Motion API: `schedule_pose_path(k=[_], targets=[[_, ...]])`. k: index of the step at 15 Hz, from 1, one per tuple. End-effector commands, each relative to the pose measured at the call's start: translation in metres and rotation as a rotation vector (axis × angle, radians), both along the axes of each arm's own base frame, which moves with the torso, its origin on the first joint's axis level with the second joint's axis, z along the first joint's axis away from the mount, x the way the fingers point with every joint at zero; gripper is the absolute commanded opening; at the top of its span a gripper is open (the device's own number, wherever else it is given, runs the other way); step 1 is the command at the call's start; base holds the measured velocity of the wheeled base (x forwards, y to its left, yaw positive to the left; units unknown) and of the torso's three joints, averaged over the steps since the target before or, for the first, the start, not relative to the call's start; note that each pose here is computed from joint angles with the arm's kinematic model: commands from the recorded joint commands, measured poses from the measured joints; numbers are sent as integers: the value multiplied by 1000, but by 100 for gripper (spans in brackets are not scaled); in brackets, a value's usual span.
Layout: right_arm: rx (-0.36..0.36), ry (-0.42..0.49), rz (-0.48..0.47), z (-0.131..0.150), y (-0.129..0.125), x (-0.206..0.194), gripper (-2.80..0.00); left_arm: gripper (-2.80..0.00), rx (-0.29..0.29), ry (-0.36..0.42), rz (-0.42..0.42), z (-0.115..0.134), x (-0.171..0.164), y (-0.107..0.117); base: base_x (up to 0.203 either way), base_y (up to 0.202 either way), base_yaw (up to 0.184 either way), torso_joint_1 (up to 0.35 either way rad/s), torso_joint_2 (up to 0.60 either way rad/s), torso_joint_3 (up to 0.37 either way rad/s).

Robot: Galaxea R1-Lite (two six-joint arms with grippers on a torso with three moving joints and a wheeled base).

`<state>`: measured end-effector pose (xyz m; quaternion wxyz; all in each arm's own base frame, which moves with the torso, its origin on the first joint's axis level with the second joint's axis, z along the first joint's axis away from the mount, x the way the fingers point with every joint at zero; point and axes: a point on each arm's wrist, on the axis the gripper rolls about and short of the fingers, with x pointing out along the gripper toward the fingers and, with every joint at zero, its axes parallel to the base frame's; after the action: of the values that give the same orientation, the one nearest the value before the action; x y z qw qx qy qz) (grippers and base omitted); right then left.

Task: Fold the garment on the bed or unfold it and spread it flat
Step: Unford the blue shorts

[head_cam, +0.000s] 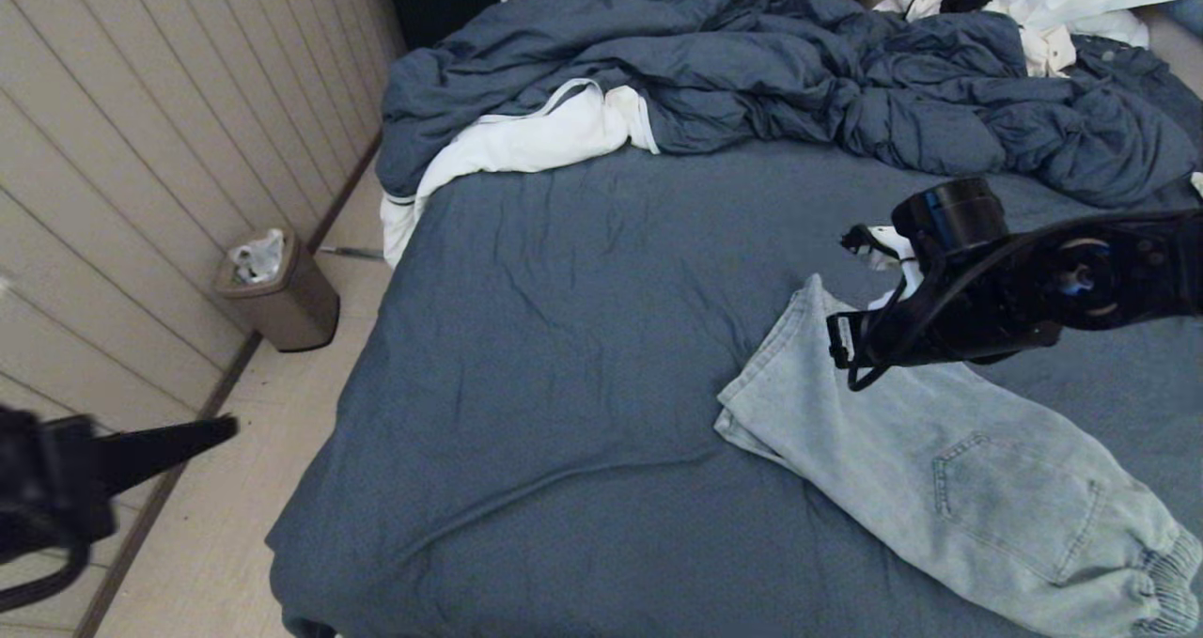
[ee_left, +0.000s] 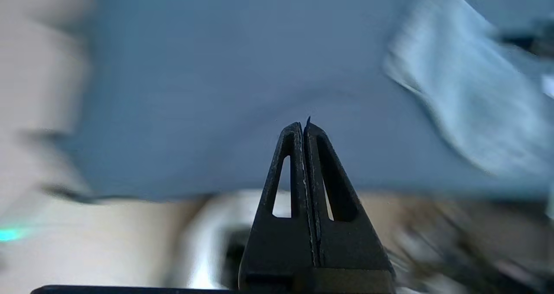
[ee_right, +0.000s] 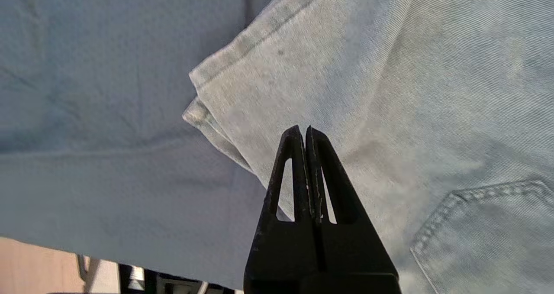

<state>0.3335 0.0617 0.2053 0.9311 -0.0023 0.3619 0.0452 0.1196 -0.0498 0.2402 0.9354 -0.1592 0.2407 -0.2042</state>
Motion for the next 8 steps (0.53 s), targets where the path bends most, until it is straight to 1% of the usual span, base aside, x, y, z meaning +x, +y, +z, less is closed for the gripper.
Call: schedule_pose_path(k=[1, 3, 5, 6, 7, 8], targets=[[2, 18, -5, -7, 2, 8, -280, -280, 34, 224, -146, -34, 73, -80, 0, 0, 0, 0, 0, 0], [-3, 59, -5, -21, 4, 14, -280, -280, 9, 265, -203, -51, 102, -137, 0, 0, 0, 0, 0, 0], [2, 50, -14, -20, 4, 19, -280, -280, -9, 284, -257, -69, 116, -197, 0, 0, 0, 0, 0, 0], [3, 39, -21, -17, 1, 20, -280, -280, -21, 281, -267, -75, 121, -225, 0, 0, 0, 0, 0, 0], [5, 35, -38, -15, -5, 21, -280, -280, -29, 277, -256, -84, 126, -249, 0, 0, 0, 0, 0, 0], [7, 29, -69, -13, -17, 21, -280, -280, -29, 271, -228, -95, 133, -270, 0, 0, 0, 0, 0, 0]])
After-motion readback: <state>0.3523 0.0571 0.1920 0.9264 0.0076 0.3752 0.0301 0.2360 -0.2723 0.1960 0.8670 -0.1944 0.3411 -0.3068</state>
